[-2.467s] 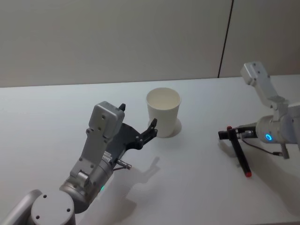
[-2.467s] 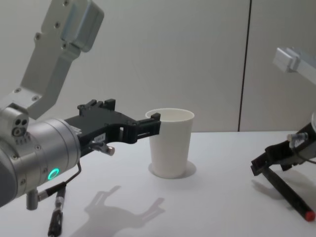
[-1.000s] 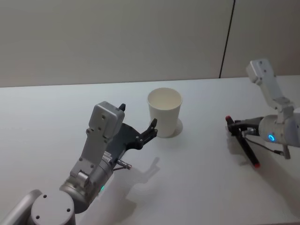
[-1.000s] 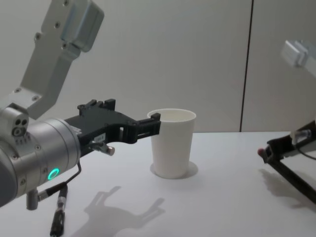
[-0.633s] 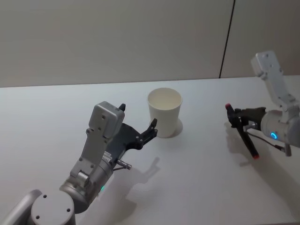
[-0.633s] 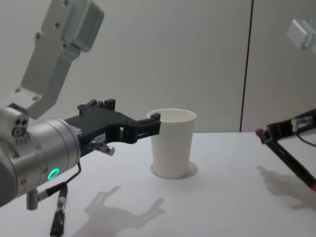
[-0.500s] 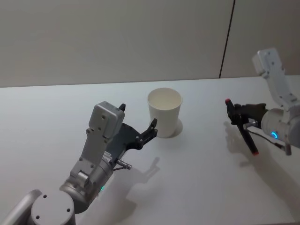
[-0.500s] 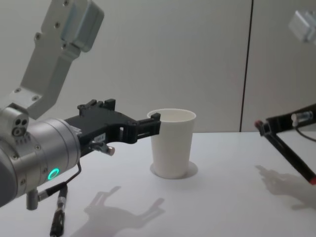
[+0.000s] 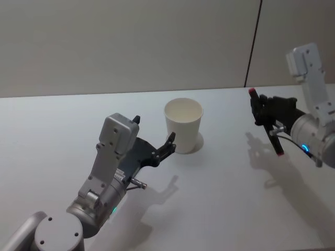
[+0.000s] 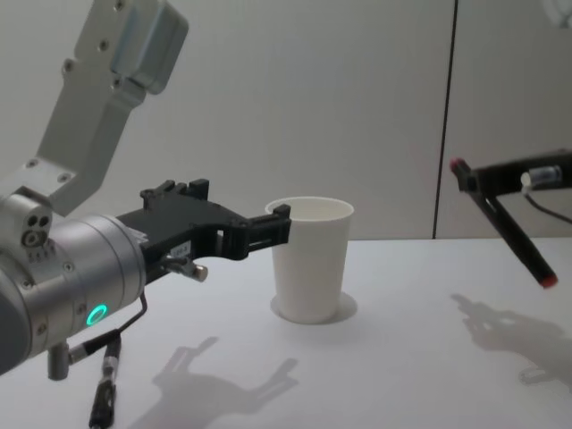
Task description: Place the pen into the pen holder.
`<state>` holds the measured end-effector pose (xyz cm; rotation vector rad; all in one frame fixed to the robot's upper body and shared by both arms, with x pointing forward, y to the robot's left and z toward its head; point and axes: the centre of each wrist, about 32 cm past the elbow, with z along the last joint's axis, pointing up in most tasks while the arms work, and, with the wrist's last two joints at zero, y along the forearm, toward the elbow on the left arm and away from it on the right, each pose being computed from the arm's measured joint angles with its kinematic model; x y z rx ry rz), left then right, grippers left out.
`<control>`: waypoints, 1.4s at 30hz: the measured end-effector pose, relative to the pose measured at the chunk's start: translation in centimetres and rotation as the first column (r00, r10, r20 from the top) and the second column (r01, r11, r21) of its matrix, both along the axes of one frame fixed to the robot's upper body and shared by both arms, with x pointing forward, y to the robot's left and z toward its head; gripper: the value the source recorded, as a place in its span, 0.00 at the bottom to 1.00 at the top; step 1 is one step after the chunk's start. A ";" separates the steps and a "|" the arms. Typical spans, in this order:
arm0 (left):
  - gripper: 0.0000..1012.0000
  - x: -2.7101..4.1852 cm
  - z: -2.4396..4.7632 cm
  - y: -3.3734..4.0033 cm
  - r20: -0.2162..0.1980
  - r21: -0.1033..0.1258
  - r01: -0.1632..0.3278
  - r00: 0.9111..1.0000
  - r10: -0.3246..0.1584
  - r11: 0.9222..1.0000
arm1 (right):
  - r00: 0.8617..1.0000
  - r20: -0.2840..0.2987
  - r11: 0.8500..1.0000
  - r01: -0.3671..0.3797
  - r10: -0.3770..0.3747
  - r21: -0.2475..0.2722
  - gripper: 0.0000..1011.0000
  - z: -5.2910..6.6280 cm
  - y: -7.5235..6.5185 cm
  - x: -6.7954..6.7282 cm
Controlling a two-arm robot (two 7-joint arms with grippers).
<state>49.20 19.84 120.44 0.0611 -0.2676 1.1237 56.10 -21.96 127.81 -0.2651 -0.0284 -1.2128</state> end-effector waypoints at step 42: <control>0.99 0.00 0.00 0.00 0.000 0.000 0.000 1.000 0.000 1.000 | 0.816 0.567 0.990 -0.144 0.112 0.012 0.17 1.5 2.6 -1.5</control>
